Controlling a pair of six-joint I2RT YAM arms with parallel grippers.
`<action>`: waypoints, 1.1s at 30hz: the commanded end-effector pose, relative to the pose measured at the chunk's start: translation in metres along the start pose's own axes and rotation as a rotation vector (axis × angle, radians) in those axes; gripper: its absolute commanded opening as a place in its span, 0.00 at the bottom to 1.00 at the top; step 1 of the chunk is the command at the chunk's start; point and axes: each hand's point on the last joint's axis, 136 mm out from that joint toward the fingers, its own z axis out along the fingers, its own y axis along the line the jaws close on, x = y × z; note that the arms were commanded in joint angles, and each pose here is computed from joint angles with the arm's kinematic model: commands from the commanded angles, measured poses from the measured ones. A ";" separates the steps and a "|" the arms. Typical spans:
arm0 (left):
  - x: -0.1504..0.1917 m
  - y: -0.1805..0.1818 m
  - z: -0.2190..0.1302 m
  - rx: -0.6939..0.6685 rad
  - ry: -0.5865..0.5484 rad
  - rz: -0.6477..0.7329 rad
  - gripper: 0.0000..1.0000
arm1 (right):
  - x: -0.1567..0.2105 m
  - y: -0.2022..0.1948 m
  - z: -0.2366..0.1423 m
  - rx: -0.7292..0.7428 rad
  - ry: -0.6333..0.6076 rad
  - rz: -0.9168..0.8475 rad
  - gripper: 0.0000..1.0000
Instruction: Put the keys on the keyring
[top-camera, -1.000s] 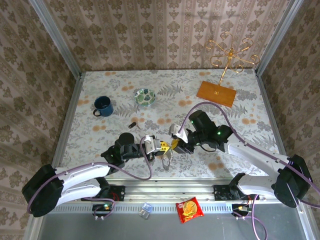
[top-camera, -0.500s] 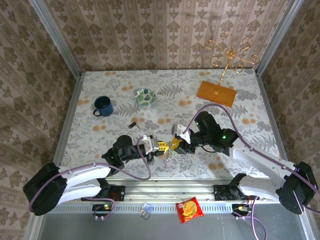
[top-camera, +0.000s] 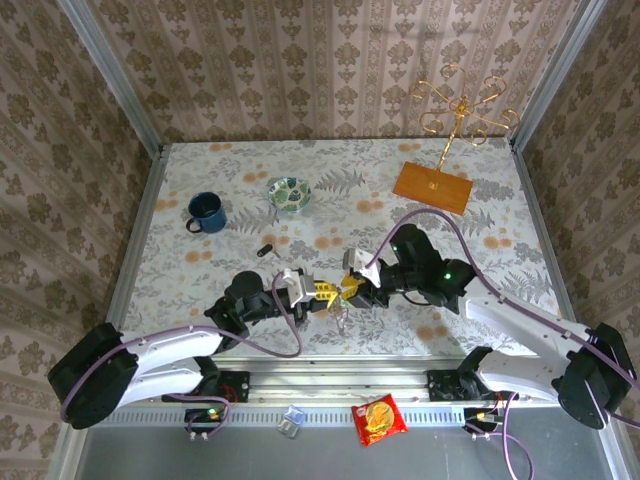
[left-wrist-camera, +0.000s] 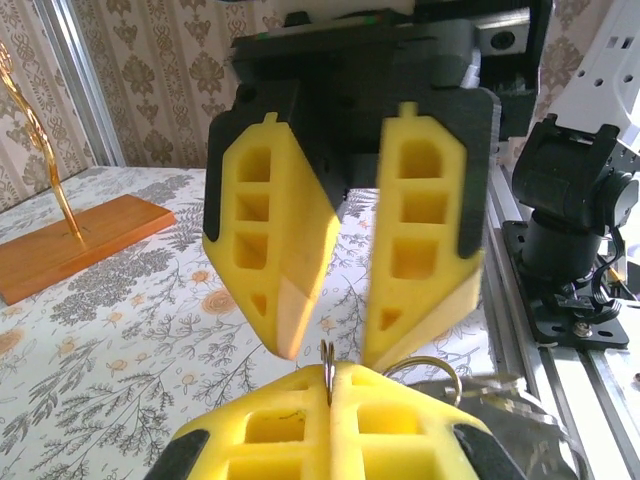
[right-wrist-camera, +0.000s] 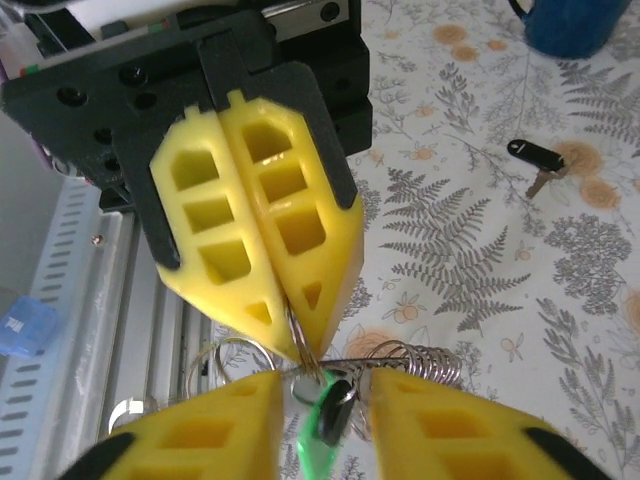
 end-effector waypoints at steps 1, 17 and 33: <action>-0.020 -0.001 -0.005 0.009 -0.079 0.019 0.00 | 0.005 -0.004 -0.010 0.077 -0.008 -0.010 0.40; -0.029 0.001 -0.008 0.031 -0.102 -0.005 0.00 | 0.013 -0.009 0.018 0.157 -0.004 -0.036 0.42; -0.026 0.004 -0.010 0.015 -0.088 -0.007 0.00 | -0.001 -0.016 0.004 0.221 -0.027 -0.090 0.00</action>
